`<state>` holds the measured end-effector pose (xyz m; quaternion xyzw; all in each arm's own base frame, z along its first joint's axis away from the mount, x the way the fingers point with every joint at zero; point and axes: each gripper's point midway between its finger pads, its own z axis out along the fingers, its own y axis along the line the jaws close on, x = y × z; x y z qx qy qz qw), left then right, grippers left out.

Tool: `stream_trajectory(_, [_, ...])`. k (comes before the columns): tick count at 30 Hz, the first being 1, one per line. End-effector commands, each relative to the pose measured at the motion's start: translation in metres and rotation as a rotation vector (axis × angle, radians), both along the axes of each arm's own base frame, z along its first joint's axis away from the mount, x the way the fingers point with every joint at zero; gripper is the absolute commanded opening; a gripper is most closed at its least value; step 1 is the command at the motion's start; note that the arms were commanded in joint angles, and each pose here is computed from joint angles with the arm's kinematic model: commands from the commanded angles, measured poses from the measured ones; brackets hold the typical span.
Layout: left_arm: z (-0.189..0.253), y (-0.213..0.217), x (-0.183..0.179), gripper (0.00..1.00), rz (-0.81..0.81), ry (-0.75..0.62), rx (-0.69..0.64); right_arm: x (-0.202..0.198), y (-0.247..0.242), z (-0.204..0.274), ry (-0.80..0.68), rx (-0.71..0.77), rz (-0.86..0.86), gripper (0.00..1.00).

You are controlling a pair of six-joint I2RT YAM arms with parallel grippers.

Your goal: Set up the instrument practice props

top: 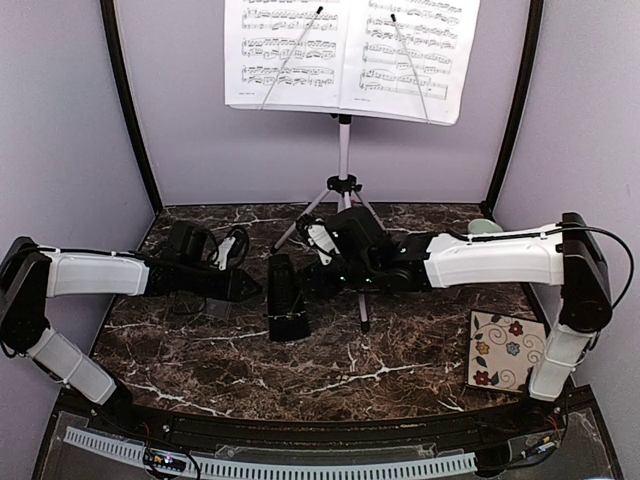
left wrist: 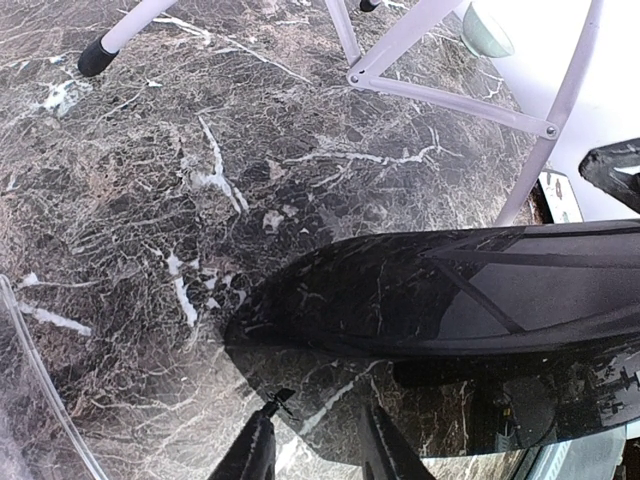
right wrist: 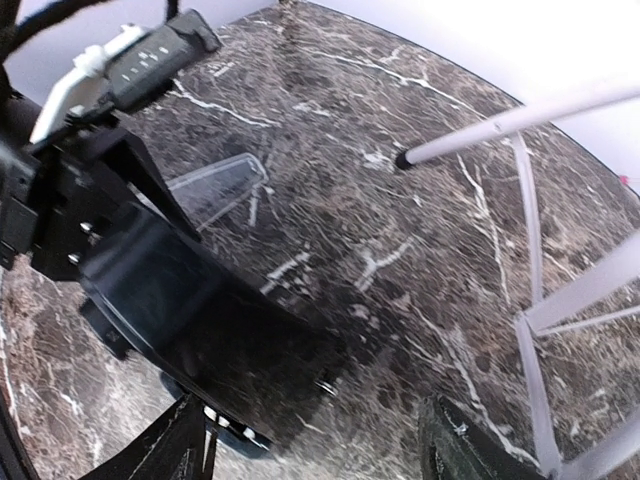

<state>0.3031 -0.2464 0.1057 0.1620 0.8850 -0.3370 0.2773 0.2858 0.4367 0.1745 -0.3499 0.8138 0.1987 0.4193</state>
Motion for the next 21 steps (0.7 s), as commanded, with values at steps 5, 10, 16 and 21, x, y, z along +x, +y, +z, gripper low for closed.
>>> stream_trajectory(5, [0.018, -0.003, 0.011, 0.31, -0.002, -0.055, -0.016, 0.016, -0.051, 0.009, -0.036, -0.053, -0.128, 0.73])
stream_trajectory(10, [0.017, -0.002, 0.012, 0.32, 0.002, -0.054, -0.012, 0.026, -0.086, 0.004, -0.039, -0.113, -0.223, 0.72])
stream_trajectory(16, [0.020, 0.009, 0.019, 0.31, 0.045, -0.053, -0.024, 0.034, -0.124, 0.021, -0.054, -0.106, -0.311, 0.71])
stream_trajectory(21, [0.038, 0.056, 0.047, 0.32, 0.188, -0.081, -0.038, 0.030, -0.141, 0.040, -0.081, -0.048, -0.321, 0.74])
